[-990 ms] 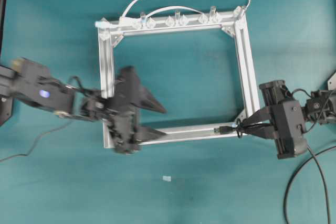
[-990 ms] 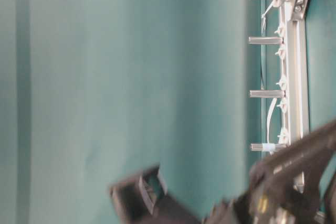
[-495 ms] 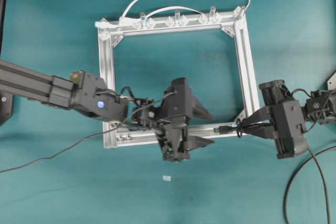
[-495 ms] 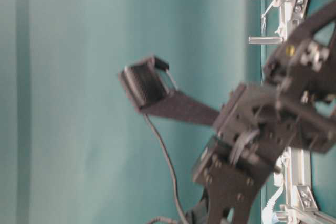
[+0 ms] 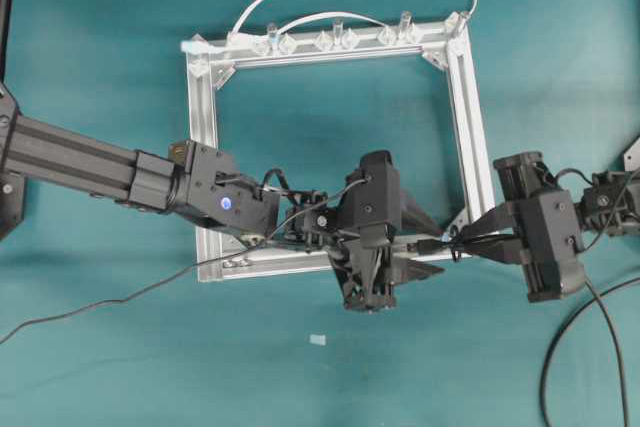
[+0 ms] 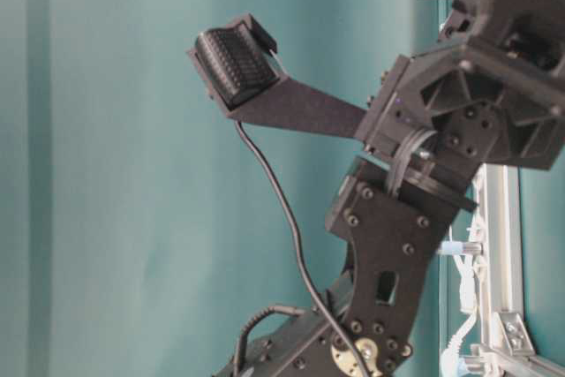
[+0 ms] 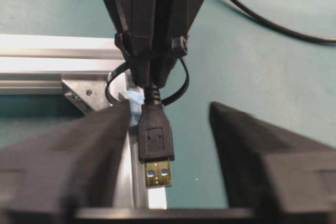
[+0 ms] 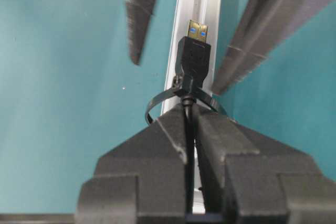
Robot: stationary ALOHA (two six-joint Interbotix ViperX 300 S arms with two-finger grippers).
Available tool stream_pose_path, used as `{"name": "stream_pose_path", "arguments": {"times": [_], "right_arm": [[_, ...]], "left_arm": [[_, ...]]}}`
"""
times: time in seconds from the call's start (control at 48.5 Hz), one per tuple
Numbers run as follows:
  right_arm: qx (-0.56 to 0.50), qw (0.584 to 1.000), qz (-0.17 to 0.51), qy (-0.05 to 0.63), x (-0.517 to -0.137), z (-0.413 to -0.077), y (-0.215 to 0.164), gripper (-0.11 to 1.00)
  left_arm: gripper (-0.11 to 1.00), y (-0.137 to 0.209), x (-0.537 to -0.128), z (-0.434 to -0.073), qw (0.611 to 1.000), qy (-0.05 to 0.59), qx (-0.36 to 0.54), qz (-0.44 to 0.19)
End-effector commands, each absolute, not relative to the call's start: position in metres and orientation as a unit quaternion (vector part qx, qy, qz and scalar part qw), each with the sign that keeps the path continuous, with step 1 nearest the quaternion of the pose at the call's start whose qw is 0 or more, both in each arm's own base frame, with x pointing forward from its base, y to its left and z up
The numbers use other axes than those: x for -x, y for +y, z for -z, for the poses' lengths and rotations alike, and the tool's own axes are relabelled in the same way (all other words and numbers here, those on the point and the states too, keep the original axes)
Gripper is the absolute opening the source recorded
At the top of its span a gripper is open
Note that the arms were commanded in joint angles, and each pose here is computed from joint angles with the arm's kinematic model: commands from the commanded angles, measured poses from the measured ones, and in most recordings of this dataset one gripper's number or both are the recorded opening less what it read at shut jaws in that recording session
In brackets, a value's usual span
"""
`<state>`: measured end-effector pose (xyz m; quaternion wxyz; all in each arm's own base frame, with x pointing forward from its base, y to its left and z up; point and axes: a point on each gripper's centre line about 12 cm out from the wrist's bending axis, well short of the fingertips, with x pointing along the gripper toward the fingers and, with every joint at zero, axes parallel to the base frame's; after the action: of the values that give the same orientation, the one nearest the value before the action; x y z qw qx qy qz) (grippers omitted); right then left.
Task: Insert the wire through the string loop located on the right side.
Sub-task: 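Grasp the USB plug tip with the left gripper past the loop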
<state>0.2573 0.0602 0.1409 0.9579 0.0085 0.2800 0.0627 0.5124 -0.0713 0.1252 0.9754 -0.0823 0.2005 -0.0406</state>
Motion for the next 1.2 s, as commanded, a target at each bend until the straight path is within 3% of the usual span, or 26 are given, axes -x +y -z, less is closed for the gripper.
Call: {"name": "stream_pose_path", "arguments": {"times": [0.0, 0.144, 0.413, 0.619, 1.176], "right_arm": [[-0.009, 0.961, -0.061, 0.270, -0.2598, -0.1449, 0.0597, 0.08], [-0.009, 0.961, -0.061, 0.269, -0.2598, -0.1454, 0.0597, 0.08], [-0.009, 0.961, -0.061, 0.269, -0.2598, -0.1454, 0.0597, 0.08], [-0.009, 0.966, -0.057, 0.253, -0.2618, -0.1487, 0.0588, 0.08], [-0.015, 0.962, -0.055, 0.267, -0.2555, -0.1415, 0.0574, 0.08]], "left_arm": [[0.51, -0.0697, -0.5177, -0.1433, 0.979, 0.183, 0.085, 0.041], [0.32, -0.0706, -0.5169, -0.1397, 0.977, 0.193, 0.086, 0.040], [0.32, -0.0690, -0.5156, -0.1380, 0.974, 0.206, 0.085, 0.038], [0.24, -0.0658, -0.5156, -0.1403, 0.974, 0.207, 0.085, 0.035], [0.24, -0.0657, -0.5151, -0.1438, 0.975, 0.204, 0.086, 0.036]]}}
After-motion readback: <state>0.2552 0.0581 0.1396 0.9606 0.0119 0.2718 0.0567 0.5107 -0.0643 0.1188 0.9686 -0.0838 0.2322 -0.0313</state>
